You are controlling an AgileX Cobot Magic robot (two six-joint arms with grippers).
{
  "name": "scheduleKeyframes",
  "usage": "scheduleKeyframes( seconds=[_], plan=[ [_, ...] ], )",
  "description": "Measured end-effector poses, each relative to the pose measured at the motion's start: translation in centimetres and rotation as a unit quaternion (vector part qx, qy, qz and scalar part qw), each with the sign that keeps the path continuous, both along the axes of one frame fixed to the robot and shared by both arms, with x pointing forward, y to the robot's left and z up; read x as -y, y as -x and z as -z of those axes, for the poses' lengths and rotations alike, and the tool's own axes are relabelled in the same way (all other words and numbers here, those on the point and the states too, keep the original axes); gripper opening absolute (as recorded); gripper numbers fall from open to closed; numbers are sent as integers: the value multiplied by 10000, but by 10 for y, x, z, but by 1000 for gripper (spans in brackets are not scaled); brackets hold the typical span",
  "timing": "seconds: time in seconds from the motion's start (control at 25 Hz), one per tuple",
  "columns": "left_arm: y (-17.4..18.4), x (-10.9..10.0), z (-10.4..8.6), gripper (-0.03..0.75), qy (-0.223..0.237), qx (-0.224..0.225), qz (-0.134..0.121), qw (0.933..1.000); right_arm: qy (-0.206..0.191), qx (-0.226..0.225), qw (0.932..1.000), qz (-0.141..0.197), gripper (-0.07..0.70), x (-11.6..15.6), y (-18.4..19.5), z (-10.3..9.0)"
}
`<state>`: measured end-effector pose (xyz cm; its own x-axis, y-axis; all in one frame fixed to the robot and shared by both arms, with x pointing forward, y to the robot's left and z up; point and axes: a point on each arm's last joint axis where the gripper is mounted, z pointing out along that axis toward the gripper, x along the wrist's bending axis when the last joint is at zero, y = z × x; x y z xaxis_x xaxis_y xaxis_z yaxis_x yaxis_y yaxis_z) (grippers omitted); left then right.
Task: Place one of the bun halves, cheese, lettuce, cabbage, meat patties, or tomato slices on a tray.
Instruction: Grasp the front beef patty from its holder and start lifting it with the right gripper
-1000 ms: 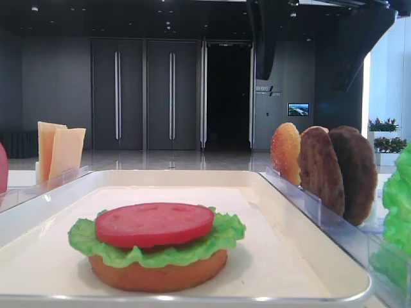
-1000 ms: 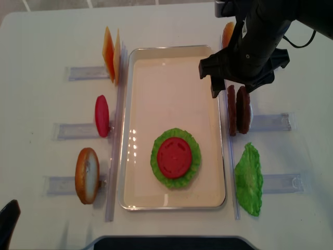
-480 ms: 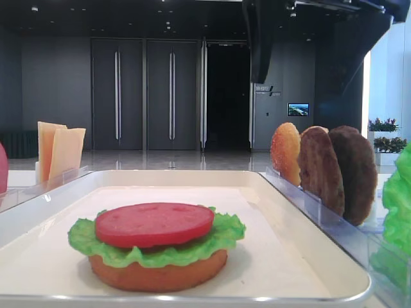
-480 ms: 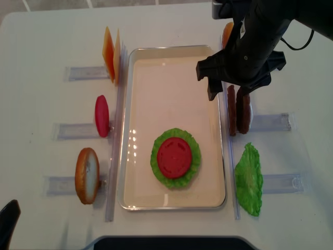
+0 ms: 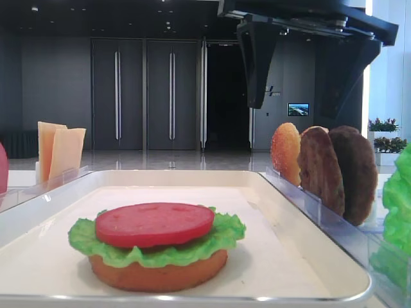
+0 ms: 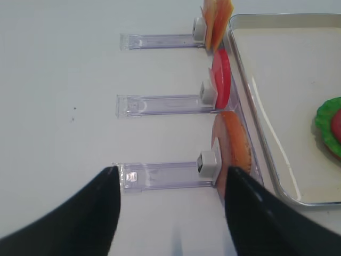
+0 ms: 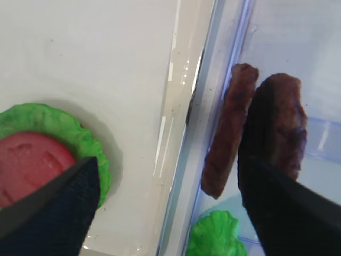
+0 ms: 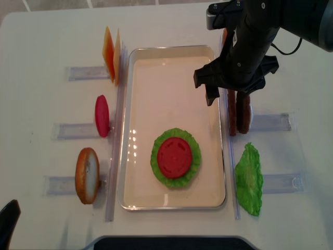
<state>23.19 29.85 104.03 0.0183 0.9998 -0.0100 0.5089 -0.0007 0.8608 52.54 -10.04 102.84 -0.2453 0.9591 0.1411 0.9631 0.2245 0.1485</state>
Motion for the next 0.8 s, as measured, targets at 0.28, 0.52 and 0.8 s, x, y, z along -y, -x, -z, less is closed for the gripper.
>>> scheduleKeyframes(
  seconds=[0.28,0.52,0.8],
  plan=[
    [0,0,0,471,0,0,0,10000,176,-260,9995,-62,557,-1,-1,12],
    [0,0,0,471,0,0,0,10000,210,-276,9994,-91,557,-2,-4,18],
    [0,0,0,471,4,0,-2,10000,238,-65,9996,-123,557,-2,-7,18]
  ],
)
